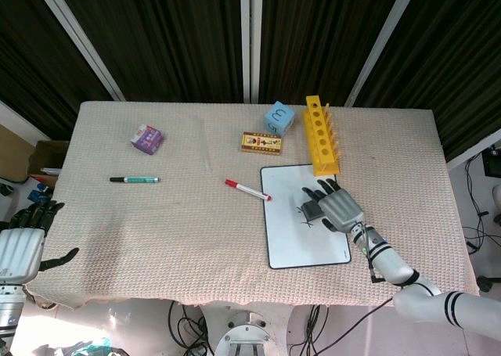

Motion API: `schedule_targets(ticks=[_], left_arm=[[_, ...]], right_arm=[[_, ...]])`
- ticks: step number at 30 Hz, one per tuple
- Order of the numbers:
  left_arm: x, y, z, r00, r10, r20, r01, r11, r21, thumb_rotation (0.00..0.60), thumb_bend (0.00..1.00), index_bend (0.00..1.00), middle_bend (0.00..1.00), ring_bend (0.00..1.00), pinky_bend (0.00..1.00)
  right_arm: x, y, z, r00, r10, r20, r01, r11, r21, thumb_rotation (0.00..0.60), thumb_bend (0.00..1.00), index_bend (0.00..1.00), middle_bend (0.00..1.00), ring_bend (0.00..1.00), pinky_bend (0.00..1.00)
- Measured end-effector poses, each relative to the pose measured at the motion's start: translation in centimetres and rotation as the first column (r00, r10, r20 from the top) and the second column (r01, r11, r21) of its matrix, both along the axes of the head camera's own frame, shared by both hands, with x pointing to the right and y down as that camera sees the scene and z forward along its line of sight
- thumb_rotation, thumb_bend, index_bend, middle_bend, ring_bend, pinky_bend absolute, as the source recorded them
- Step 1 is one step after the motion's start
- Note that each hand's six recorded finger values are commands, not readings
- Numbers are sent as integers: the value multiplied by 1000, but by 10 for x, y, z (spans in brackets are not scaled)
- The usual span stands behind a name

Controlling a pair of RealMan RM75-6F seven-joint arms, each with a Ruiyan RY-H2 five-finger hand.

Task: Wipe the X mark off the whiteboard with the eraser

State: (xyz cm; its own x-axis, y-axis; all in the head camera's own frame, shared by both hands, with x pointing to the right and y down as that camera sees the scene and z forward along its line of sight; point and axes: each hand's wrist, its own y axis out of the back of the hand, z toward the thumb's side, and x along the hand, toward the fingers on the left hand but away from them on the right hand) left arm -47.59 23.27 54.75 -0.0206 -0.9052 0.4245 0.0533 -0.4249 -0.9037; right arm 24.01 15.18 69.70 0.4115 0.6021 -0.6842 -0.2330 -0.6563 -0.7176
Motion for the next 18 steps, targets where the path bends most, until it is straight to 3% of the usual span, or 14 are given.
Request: schedule_targets(ticks=[9, 18], left_arm=[[-1, 1, 3, 1000, -2, -2, 2, 1000, -10, 442, 119, 174, 147, 125, 200], [-4, 2, 3, 1000, -11, -3, 10, 1000, -10, 447, 119, 174, 147, 125, 200]], right_arm=[[2, 1, 4, 1000, 0, -13, 0, 1000, 27, 600, 313, 128, 294, 180, 221], [0, 0, 4, 1000, -6, -3, 6, 997, 74, 600, 334, 409, 341, 265, 337]])
